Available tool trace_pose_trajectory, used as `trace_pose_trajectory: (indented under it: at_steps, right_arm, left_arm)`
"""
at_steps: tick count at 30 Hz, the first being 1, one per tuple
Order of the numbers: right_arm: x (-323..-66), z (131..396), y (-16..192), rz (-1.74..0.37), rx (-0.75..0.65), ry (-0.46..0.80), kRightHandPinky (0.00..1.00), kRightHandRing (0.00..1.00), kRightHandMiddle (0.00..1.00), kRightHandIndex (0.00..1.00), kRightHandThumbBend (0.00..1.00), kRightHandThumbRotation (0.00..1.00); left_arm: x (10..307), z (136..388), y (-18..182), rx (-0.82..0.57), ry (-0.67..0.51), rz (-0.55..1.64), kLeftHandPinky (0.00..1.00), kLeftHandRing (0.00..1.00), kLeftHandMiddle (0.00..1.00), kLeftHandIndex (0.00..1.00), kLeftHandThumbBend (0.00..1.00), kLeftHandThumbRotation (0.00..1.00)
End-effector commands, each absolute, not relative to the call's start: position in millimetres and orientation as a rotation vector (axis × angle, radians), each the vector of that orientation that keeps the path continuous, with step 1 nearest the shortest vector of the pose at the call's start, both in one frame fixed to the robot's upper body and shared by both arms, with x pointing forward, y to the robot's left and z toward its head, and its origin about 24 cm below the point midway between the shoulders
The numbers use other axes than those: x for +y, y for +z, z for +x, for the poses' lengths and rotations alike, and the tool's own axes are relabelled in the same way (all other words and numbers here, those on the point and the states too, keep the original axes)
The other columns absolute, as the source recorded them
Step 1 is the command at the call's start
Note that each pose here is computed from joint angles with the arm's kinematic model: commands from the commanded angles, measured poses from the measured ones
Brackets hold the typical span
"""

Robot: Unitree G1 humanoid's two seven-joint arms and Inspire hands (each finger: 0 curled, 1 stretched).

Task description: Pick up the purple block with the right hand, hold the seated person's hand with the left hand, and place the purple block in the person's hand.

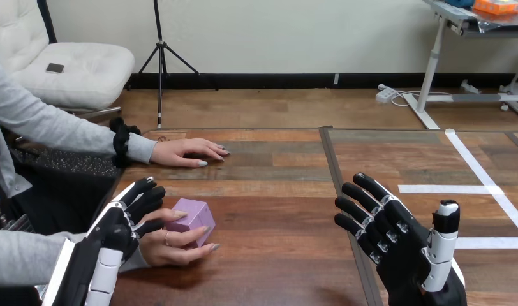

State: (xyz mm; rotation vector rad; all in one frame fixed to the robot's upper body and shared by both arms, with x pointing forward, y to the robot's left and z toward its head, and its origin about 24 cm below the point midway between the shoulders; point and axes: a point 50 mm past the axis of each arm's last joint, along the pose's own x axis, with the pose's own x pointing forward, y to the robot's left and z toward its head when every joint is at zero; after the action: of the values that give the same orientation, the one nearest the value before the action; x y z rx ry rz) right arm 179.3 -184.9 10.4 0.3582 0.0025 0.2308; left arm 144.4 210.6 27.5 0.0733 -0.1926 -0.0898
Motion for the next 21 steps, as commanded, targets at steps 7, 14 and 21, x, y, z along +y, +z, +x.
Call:
trace_pose_trajectory:
  at_steps: [7,14,21]
  right_arm:
    - [-183.7,184.5,28.0,0.328,-0.109,0.262,0.86,0.87,0.88,0.86,1.00,1.00]
    - [-182.6,184.4,26.0,0.341,-0.113,0.260,0.84,0.87,0.88,0.87,1.00,1.00]
    - [-181.5,185.3,24.9,0.356,-0.120,0.271,0.83,0.87,0.88,0.87,1.00,1.00]
  left_arm:
    - [201.8,159.1,43.1,-0.303,-0.131,0.060,0.85,0.88,0.84,0.86,0.62,1.00]
    - [199.2,161.3,43.1,-0.308,-0.126,0.037,0.81,0.84,0.82,0.83,0.59,1.00]
    - [197.3,162.6,41.7,-0.301,-0.145,-0.003,0.79,0.83,0.82,0.82,0.58,1.00]
